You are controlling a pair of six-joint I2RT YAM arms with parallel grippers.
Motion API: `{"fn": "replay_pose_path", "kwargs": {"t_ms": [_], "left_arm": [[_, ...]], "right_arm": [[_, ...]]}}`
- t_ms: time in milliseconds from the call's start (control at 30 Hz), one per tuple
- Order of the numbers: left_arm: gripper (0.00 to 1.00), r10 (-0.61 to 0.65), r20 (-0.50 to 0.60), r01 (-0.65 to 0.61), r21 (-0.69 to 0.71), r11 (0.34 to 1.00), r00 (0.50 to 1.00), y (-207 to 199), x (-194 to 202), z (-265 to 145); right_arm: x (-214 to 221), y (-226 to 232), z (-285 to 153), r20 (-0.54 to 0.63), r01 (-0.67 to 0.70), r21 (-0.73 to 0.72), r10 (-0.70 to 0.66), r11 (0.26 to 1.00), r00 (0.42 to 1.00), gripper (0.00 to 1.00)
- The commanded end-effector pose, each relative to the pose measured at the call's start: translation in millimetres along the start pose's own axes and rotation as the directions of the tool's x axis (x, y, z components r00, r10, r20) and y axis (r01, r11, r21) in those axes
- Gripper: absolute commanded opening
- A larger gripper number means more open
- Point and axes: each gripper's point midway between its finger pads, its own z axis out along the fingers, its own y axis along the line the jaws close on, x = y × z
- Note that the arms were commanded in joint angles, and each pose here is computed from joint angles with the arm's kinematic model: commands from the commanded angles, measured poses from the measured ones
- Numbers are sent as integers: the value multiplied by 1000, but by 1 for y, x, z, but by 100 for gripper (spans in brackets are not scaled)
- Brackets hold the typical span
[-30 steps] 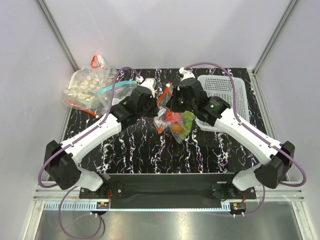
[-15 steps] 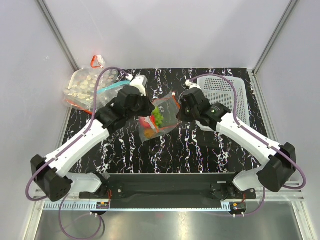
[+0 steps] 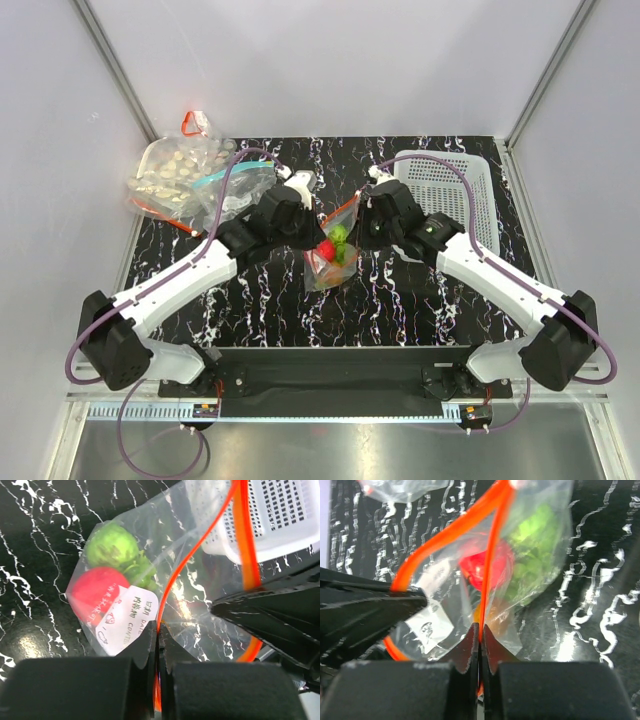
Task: Place the food in the zip-top bag and seal the zipper
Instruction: Adjust the zipper food storage bag at the center of the board, then zip the zipper food storage bag at the center of the board.
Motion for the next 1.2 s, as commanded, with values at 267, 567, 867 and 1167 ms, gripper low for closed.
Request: {"fn": "replay_pose_path", "kwargs": {"t_ms": [267,567,867,1167], "left_arm": [[2,75,79,-89,204,975,994,-47,-32,-25],[52,61,128,-86,198,976,990,-38,-23,-32],[81,94,171,-139,274,952,981,-49,-22,-42],[99,194,186,-241,274,931,963,-62,-21,-35]], "right_arm": [[-30,53,-19,116,69,-244,-41,967,992,31],[-35,29,-11,154,-87,-125,106,988,982,57],[-49,24,-29,239,-182,-122,207,976,949,87],[-61,22,-24,236,-247,-50,252,968,939,95]]}}
